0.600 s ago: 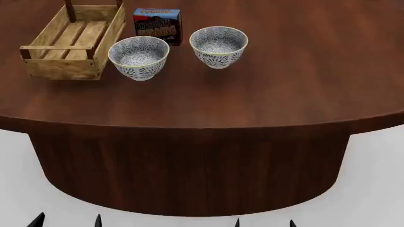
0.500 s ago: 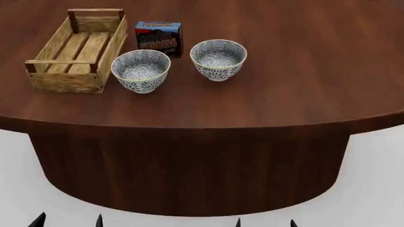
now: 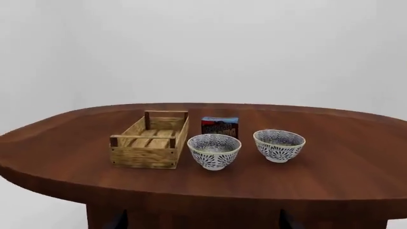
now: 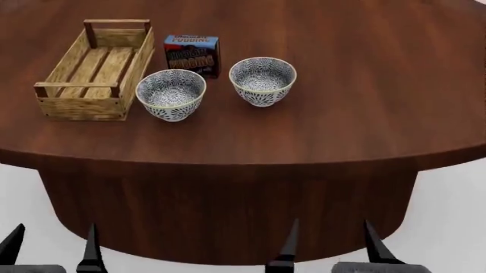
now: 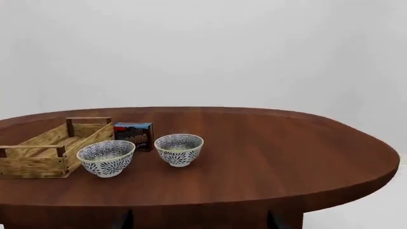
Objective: Stack the left bowl on the right bowl and place them in the tray.
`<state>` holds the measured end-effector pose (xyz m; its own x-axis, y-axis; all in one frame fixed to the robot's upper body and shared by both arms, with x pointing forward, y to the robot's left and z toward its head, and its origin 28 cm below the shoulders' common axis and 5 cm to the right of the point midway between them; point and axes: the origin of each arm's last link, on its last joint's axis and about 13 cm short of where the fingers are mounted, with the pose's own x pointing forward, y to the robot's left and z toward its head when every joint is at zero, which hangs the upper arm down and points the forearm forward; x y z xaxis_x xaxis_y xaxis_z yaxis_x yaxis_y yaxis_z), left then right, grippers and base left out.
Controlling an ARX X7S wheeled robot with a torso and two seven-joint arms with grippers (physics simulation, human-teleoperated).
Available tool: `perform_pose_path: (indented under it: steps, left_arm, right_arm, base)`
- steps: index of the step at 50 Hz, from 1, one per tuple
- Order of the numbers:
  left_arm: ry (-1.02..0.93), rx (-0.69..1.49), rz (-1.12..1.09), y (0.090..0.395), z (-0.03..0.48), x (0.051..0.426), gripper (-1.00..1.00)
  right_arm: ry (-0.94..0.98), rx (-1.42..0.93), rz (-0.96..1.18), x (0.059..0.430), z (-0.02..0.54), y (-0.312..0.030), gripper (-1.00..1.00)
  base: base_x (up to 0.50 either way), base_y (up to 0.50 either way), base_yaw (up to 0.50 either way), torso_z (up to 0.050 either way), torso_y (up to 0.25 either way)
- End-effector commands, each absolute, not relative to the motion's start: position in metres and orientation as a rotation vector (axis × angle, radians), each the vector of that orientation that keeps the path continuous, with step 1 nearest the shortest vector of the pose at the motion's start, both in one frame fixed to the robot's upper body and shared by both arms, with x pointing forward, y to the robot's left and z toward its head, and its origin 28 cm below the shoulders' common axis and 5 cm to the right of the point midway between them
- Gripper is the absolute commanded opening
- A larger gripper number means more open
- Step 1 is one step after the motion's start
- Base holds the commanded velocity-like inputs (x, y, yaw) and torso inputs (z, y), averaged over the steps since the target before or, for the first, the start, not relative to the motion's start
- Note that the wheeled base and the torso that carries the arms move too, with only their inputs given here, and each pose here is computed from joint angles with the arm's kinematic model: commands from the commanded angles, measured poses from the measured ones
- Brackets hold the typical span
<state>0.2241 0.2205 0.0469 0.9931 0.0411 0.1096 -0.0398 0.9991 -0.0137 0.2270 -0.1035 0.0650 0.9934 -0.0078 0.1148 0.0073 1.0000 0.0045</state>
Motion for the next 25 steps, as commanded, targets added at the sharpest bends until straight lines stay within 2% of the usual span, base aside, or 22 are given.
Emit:
perform_pose_path:
  steps: [1, 16, 25]
  left_arm:
    - [-0.212, -0.030, 0.099, 0.232, 0.089, 0.247, 1.00]
    - [-0.302, -0.056, 0.119, 0.237, 0.143, 0.262, 1.00]
    - [-0.294, -0.033, 0.118, 0.237, 0.136, 0.262, 1.00]
  right_arm:
    - [-0.236, -0.020, -0.016, 0.231, 0.126, -0.111, 1.00]
    - [-0.282, -0.023, 0.009, 0.235, 0.167, -0.114, 1.00]
    - [-0.294, -0.015, 0.005, 0.238, 0.164, -0.118, 1.00]
  base:
    - [0.00, 0.00, 0.00, 0.050, 0.000]
    - [0.00, 0.00, 0.00, 0.050, 0.000]
    - [0.00, 0.00, 0.00, 0.050, 0.000]
